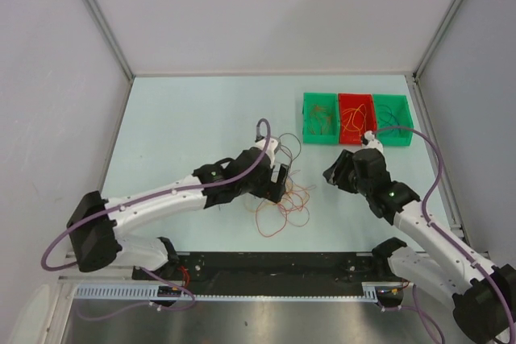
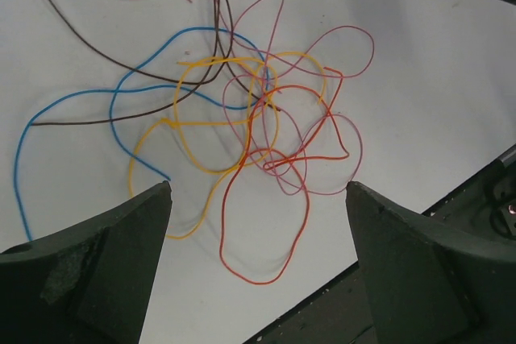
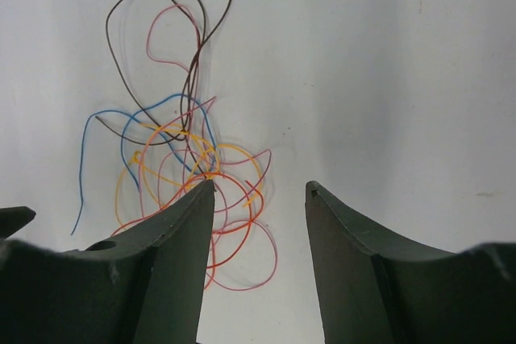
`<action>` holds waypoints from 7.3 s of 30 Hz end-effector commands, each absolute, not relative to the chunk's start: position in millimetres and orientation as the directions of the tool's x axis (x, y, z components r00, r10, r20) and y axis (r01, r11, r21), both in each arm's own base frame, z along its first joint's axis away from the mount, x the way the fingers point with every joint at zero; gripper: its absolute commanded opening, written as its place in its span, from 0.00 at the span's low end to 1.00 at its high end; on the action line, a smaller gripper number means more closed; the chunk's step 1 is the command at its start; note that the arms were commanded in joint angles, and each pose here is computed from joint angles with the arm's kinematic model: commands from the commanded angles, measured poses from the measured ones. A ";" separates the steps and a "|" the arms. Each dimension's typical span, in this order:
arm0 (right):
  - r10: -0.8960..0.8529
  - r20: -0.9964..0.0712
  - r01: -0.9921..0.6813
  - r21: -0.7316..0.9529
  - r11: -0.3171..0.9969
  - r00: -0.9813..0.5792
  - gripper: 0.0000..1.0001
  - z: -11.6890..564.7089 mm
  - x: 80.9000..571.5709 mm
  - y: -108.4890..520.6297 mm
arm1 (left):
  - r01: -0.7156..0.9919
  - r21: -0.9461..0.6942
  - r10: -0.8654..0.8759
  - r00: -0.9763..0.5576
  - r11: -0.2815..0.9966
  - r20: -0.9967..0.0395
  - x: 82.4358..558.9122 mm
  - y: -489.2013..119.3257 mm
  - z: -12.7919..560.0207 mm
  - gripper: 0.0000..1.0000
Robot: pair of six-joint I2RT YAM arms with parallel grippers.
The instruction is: Untangle the cables
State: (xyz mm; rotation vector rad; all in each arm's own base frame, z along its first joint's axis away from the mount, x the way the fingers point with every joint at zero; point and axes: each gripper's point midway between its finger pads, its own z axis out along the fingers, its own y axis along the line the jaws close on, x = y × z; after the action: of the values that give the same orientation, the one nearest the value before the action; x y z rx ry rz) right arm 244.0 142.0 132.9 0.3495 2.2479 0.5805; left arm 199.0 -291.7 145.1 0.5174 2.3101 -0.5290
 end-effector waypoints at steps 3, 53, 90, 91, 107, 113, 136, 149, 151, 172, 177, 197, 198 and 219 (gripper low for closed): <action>0.483 -0.655 0.122 0.517 0.847 -0.581 0.53 127.7 256.2 140.2 | 0.528 -0.284 0.177 -0.661 0.801 -0.729 215.1 -341.6 156.7 0.88; 0.413 -0.759 -0.150 0.547 0.823 -0.503 0.55 192.6 248.3 151.1 | 0.658 -0.318 -0.104 -0.343 0.682 -0.933 194.9 -284.2 402.3 0.00; 0.374 -0.470 -0.166 0.771 0.615 -0.799 0.65 132.6 324.1 309.6 | 0.464 -0.282 -0.043 -0.461 0.840 -0.886 208.2 -240.2 278.5 0.01; 0.373 -0.453 -0.146 0.771 0.620 -0.810 0.65 122.7 325.3 311.2 | 0.464 -0.281 -0.042 -0.461 0.840 -0.887 208.6 -240.3 277.4 0.00; 0.393 -0.411 -0.160 0.830 0.534 -0.823 0.63 104.2 339.6 340.5 | 0.443 -0.291 -0.058 -0.469 0.848 -0.881 213.1 -230.3 275.0 0.00; 0.451 -0.420 -0.227 0.878 0.421 -0.787 0.63 127.4 329.8 345.1 | 0.413 -0.288 -0.065 -0.475 0.864 -0.877 217.0 -224.1 273.7 0.00; 0.478 -0.441 -0.431 0.892 0.138 -0.760 0.64 176.1 294.5 344.4 | 0.290 -0.283 -0.090 -0.537 0.914 -0.839 258.7 -209.3 255.8 0.01; 0.466 -0.464 -0.463 0.878 0.124 -0.754 0.63 182.8 288.6 344.8 | 0.278 -0.293 -0.090 -0.568 0.915 -0.818 274.3 -213.2 244.6 0.00; 0.464 -0.469 -0.471 0.874 0.121 -0.751 0.63 184.1 287.4 344.4 | 0.278 -0.291 -0.085 -0.574 0.915 -0.814 276.6 -213.9 241.8 0.00; 0.497 -0.434 -0.469 0.881 0.060 -0.751 0.64 192.7 293.9 337.1 | 0.200 -0.273 -0.094 -0.621 0.941 -0.778 272.2 -191.5 210.4 0.00; 0.491 -0.433 -0.468 0.882 0.056 -0.756 0.64 191.2 291.8 339.2 | 0.214 -0.282 -0.093 -0.621 0.935 -0.779 271.3 -194.0 210.6 0.00; 0.463 -0.546 -0.501 0.835 0.229 -0.698 0.64 181.2 300.6 345.7 | 0.354 -0.355 -0.050 -0.644 0.865 -0.763 260.9 -222.9 225.1 0.00; 0.453 -0.545 -0.487 0.837 0.248 -0.706 0.64 176.1 300.1 345.4 | 0.354 -0.353 -0.045 -0.648 0.866 -0.760 261.3 -223.5 222.7 0.00; 0.358 -0.644 -0.294 0.682 0.670 -0.676 0.72 110.7 321.3 326.4 | 0.350 -0.258 0.051 -0.674 0.901 -0.737 304.9 -244.4 191.2 0.00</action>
State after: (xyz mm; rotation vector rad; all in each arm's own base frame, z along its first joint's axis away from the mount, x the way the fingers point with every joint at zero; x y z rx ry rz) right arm 308.6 324.5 118.4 0.0520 2.0579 1.1087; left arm 281.2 -235.2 168.8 0.2708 2.3542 -0.4892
